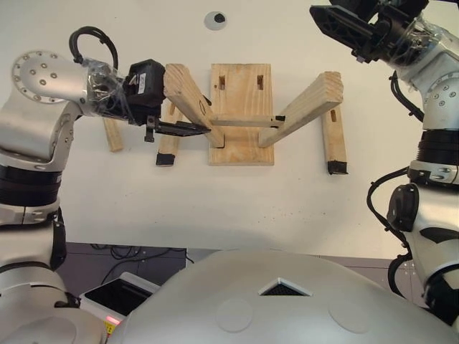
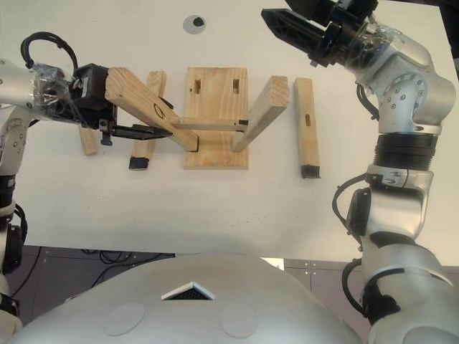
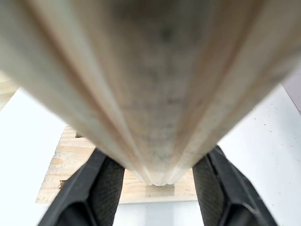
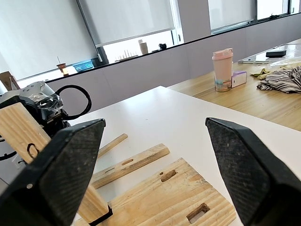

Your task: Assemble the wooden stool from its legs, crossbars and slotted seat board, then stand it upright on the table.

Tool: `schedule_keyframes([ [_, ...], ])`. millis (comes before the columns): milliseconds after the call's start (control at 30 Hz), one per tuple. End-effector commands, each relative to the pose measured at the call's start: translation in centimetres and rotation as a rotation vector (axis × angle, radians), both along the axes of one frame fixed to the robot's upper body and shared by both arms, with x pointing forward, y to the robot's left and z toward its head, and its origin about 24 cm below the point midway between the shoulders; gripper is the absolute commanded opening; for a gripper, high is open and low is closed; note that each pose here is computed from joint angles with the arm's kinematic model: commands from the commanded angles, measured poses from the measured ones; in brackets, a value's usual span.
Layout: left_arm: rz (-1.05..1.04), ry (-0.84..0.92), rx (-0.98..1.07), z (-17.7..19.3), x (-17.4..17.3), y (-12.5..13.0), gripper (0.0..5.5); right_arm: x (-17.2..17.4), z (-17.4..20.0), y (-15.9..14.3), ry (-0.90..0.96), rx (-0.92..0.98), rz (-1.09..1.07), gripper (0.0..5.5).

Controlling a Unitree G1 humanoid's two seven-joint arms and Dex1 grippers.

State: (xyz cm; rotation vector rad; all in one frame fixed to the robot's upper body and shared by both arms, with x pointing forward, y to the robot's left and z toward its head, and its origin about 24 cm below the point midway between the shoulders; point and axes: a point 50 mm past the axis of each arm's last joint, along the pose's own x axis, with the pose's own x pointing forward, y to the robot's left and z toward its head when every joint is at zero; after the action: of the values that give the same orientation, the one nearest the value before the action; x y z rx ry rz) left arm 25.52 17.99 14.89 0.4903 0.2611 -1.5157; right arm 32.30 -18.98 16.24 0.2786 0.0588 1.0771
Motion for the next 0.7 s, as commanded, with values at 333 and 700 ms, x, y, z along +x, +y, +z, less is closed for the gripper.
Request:
schedule_keyframes([
  [333,0.161,0.588,0.240,-14.4,-5.8,1.2,2.00,0.1,-0.2,1.3,0.011,-0.010,0.042,3.92],
  [700,0.097,0.165,0.169,-6.4,-0.7,-0.3,3.08,-0.3,0.3,0.0,-0.020,0.002,-0.020,3.92],
])
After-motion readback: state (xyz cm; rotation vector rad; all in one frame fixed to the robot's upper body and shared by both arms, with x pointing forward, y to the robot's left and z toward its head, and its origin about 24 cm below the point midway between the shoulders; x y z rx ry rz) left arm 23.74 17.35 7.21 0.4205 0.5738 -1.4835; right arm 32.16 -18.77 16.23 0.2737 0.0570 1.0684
